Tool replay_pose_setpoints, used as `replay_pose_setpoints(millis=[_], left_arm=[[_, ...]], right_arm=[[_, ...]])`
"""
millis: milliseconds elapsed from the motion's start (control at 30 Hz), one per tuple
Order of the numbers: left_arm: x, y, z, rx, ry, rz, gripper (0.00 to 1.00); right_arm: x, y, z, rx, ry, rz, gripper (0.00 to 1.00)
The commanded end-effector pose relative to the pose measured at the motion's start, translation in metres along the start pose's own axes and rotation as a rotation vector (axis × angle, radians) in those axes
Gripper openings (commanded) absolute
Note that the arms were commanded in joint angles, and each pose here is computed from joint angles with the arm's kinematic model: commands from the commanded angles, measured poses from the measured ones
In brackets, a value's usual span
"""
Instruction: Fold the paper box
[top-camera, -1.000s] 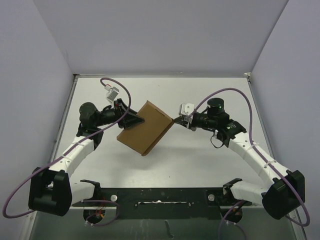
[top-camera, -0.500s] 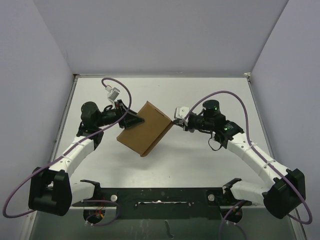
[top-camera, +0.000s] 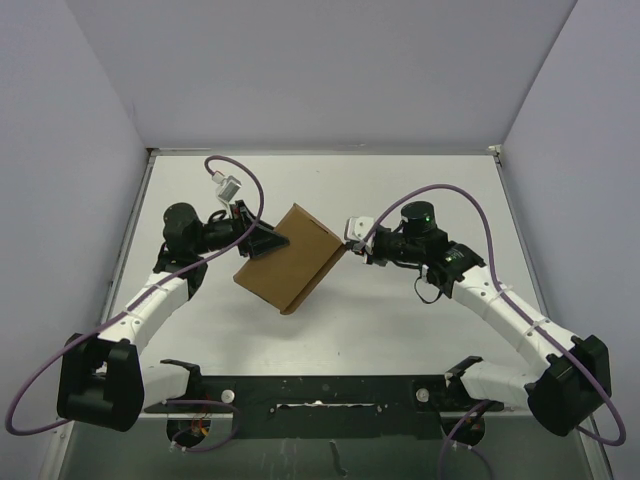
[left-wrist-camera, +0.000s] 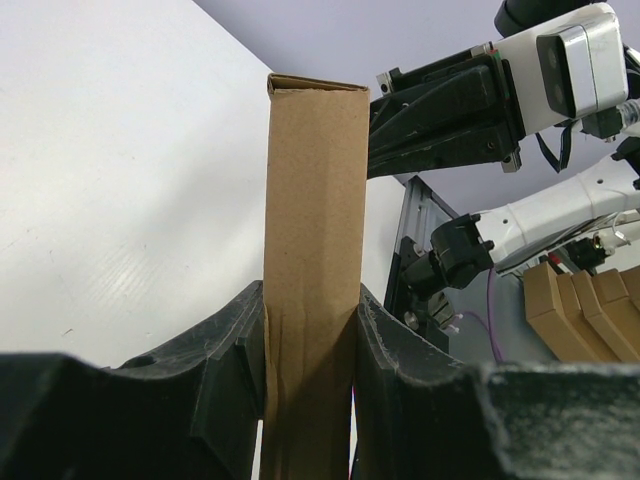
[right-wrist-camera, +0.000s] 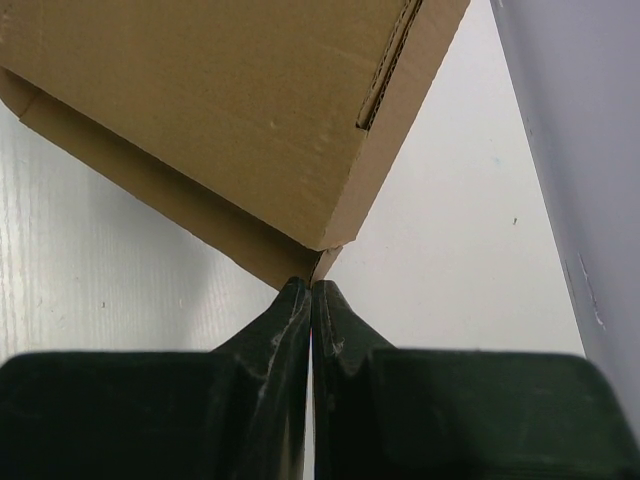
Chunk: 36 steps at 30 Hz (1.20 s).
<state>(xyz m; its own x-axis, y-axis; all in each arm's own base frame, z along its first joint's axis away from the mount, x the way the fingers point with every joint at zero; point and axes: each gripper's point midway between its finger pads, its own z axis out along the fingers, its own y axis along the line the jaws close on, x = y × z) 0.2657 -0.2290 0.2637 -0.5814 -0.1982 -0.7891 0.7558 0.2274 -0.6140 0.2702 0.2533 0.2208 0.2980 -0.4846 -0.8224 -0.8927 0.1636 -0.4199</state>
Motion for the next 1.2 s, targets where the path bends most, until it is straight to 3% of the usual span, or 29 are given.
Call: replay_pose_setpoints(millis=[0, 1167], left_arm=[[-0.015, -0.01, 0.006, 0.029, -0.014, 0.072, 0.0], [0.022, -0.002, 0.023, -0.014, 0.195, 0.019, 0.0]], right_arm=[[-0.028, -0.012, 0.001, 0.018, -0.066, -0.061, 0.02], [-0.004, -0.022, 0.014, 0.033, 0.046, 0.021, 0.0]])
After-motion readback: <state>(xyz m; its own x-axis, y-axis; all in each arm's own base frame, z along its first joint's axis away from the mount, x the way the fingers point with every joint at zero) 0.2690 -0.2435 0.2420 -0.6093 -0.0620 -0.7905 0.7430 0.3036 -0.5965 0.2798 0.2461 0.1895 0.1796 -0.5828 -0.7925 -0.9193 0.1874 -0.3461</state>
